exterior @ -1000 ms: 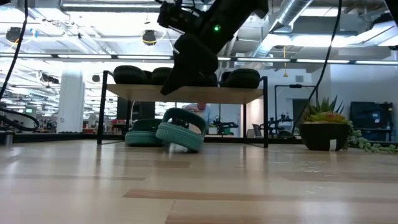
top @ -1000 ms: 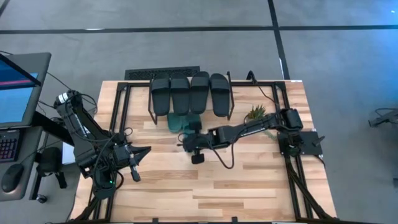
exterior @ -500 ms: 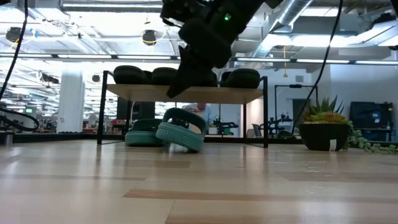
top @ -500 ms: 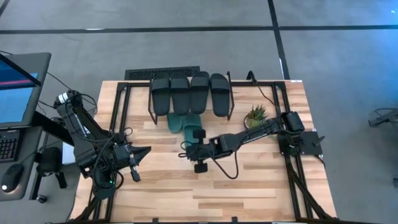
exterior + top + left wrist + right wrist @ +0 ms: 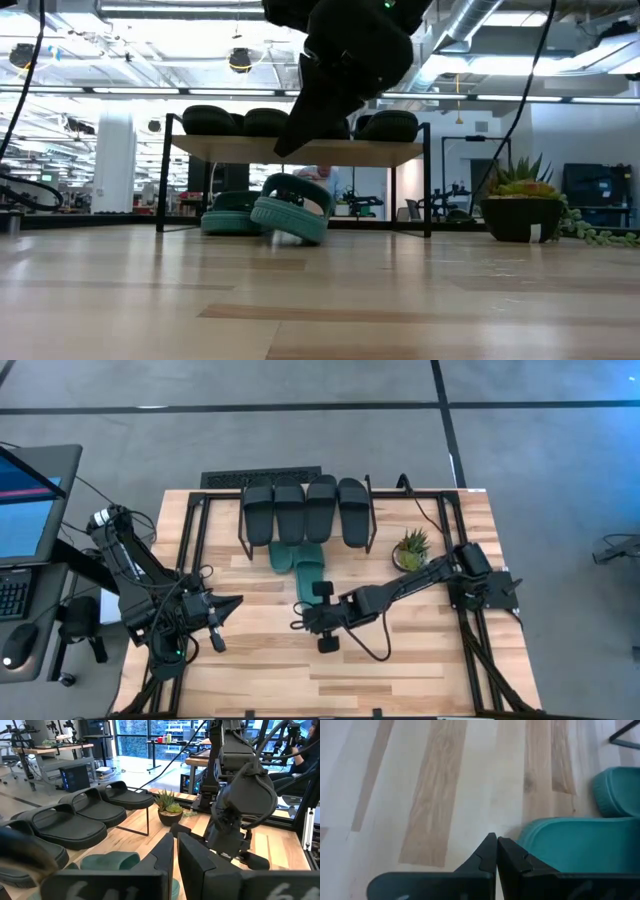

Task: Pick and place slides into the shelf
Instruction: Put the green slide under the shelf

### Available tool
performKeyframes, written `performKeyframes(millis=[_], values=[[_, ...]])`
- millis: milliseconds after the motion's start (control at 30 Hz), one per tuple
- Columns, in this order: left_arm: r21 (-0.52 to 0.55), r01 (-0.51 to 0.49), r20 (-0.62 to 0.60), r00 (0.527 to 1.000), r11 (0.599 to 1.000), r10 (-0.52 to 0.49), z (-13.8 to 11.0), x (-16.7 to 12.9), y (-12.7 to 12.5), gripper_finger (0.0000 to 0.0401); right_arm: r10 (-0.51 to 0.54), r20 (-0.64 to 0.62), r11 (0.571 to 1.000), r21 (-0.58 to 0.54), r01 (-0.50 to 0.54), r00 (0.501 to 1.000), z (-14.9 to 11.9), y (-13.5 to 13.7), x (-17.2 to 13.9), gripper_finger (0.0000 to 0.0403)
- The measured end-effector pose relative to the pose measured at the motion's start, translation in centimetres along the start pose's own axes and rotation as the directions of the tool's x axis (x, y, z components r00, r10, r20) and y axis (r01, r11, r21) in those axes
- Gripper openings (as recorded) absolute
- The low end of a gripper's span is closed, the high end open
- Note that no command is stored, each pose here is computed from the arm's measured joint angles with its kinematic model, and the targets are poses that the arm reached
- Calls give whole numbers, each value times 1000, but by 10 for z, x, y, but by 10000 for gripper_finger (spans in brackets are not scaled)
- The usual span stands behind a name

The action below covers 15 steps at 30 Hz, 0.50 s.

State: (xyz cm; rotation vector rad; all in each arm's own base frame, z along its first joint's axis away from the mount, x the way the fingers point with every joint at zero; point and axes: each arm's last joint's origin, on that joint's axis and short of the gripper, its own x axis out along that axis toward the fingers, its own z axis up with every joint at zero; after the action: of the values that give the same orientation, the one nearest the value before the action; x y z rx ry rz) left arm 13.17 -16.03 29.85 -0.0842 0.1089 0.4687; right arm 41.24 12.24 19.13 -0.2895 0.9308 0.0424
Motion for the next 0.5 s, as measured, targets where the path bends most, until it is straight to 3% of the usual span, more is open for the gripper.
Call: performKeyframes(millis=[133,433,500], values=[[-3,-1,1,1000,1000,1,0,0,0,14,6,-1,999,48,-6,1000,0,-6,2,0],[-3,-2,4,1000,1000,2,0,0,0,14,9,65,1000,24,-10,998,6,-7,2,0],[-6,-3,5,1000,1000,3,0,0,0,14,3,68,1000,28,-5,998,7,-6,14,0]])
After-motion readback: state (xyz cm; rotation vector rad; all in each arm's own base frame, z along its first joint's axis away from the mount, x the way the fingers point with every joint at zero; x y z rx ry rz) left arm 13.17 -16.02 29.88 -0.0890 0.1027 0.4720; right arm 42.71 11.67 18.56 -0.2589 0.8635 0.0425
